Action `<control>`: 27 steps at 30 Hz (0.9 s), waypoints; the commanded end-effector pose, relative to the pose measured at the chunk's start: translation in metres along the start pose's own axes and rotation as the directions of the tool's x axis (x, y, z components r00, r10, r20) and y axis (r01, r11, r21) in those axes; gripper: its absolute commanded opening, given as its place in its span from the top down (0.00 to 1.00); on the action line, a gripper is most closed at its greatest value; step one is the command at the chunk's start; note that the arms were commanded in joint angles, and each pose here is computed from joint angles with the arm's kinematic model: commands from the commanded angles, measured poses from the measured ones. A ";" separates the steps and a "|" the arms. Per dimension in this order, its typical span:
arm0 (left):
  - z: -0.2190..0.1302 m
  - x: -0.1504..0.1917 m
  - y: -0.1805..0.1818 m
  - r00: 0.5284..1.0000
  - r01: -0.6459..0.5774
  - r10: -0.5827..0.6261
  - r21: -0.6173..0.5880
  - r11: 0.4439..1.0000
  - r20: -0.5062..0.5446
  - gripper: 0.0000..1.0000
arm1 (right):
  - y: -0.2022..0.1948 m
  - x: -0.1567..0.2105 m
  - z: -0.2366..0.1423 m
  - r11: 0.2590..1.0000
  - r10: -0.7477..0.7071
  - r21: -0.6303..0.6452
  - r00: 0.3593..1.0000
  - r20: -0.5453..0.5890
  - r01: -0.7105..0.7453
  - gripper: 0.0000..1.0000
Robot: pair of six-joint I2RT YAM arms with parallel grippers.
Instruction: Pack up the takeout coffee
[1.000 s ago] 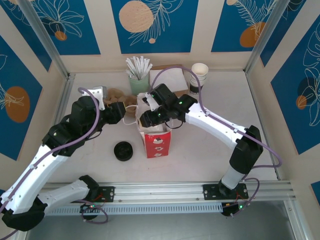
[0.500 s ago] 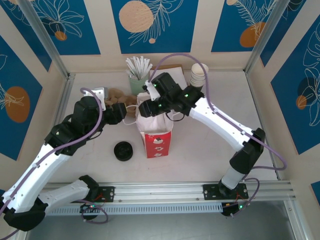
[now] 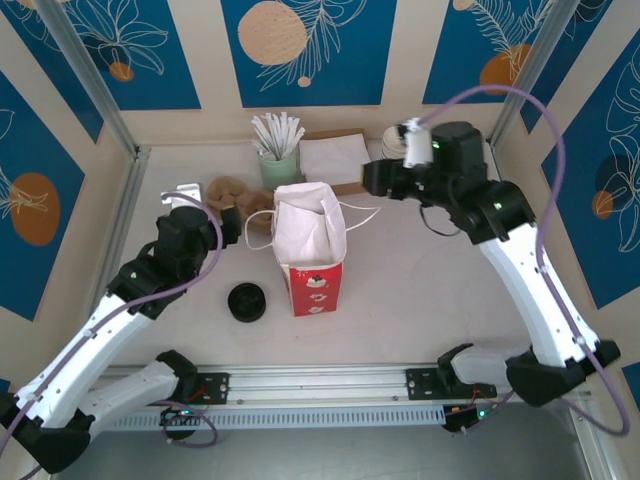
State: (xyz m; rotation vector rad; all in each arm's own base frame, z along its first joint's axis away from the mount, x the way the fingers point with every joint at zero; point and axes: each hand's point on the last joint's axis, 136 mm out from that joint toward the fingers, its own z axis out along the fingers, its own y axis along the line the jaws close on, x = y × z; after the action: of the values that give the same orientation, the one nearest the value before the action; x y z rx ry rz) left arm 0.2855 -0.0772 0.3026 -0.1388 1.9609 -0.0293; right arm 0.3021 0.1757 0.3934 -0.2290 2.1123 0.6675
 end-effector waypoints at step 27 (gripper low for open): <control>0.117 0.134 0.109 0.995 -0.065 0.082 -0.235 0.970 0.062 0.01 | -0.284 0.149 0.103 0.889 -0.012 0.451 0.981 0.191 -0.077 0.01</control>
State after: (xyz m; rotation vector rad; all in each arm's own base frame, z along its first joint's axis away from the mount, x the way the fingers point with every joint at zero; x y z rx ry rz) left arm 0.3219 0.0258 0.1138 -0.2312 1.9632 0.3184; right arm 0.3773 0.0062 0.0917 0.2297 2.1833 0.2318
